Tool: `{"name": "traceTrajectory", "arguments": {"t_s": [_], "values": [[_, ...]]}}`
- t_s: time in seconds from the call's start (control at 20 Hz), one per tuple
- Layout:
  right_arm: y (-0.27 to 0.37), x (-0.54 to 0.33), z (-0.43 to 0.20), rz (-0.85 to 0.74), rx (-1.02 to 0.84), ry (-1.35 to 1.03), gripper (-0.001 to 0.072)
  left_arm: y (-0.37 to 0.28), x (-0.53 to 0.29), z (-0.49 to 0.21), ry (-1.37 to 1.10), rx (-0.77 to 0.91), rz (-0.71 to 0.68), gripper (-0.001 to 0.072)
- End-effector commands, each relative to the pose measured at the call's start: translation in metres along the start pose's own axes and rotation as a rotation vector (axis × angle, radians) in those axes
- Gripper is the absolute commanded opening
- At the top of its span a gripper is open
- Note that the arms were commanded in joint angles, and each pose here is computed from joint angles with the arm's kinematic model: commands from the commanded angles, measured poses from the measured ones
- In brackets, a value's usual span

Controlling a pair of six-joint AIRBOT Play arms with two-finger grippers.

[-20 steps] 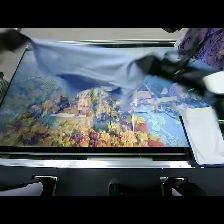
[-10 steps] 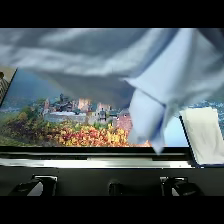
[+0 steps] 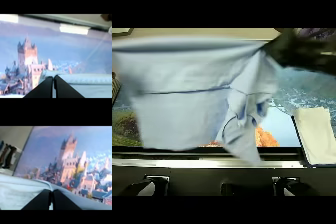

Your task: Fold the clothes and pants, and hang the long-sleeved shirts on hangers.

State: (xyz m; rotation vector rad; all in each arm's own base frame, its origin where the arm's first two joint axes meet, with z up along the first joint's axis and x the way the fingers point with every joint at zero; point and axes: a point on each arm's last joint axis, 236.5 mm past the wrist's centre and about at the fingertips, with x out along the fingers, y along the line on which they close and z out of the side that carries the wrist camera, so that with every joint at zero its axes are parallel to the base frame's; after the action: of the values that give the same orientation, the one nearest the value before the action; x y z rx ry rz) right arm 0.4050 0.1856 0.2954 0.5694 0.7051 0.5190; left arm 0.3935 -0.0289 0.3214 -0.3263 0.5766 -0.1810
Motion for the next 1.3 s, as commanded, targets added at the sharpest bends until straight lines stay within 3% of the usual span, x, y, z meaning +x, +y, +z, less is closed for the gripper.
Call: {"name": "traceTrajectory", "arguments": {"t_s": [0.0, 0.2, 0.4, 0.55, 0.6, 0.65, 0.7, 0.75, 0.8, 0.95, 1.05, 1.25], "values": [[-0.106, 0.120, -0.047, -0.138, 0.175, 0.245, 0.0030, 0.067, 0.118, -0.084, 0.288, -0.145, 0.064, 0.0016], [-0.191, 0.230, -0.094, -0.137, 0.338, 0.305, 0.0031, 0.120, 0.230, -0.175, 0.486, -0.249, 0.118, 0.0016], [-0.221, 0.275, -0.100, -0.106, 0.478, 0.228, 0.0037, 0.135, 0.287, -0.227, 0.564, -0.286, 0.130, 0.0016], [-0.219, 0.273, -0.093, -0.098, 0.458, 0.207, 0.0132, 0.131, 0.297, -0.233, 0.570, -0.307, 0.114, 0.0018], [-0.215, 0.270, -0.093, -0.093, 0.451, 0.216, 0.0226, 0.128, 0.297, -0.230, 0.561, -0.317, 0.105, 0.0021], [-0.209, 0.266, -0.093, -0.084, 0.445, 0.233, 0.0307, 0.128, 0.296, -0.224, 0.552, -0.326, 0.098, 0.0077], [-0.204, 0.260, -0.092, -0.078, 0.433, 0.246, 0.0392, 0.127, 0.292, -0.217, 0.551, -0.328, 0.092, 0.0243], [-0.197, 0.249, -0.090, -0.061, 0.412, 0.267, 0.0457, 0.128, 0.286, -0.206, 0.547, -0.325, 0.087, 0.0483], [-0.195, 0.235, -0.083, -0.049, 0.394, 0.280, 0.0473, 0.129, 0.276, -0.191, 0.543, -0.323, 0.081, 0.0649], [-0.209, 0.164, -0.054, -0.046, 0.297, 0.312, 0.0492, 0.145, 0.233, -0.150, 0.527, -0.303, 0.077, 0.0666], [-0.242, 0.110, -0.048, -0.132, 0.223, 0.357, 0.0502, 0.166, 0.200, -0.142, 0.527, -0.296, 0.113, 0.0666], [-0.287, 0.047, -0.097, -0.183, 0.194, 0.572, 0.0502, 0.198, 0.158, -0.180, 0.546, -0.403, 0.186, 0.0666]]}}
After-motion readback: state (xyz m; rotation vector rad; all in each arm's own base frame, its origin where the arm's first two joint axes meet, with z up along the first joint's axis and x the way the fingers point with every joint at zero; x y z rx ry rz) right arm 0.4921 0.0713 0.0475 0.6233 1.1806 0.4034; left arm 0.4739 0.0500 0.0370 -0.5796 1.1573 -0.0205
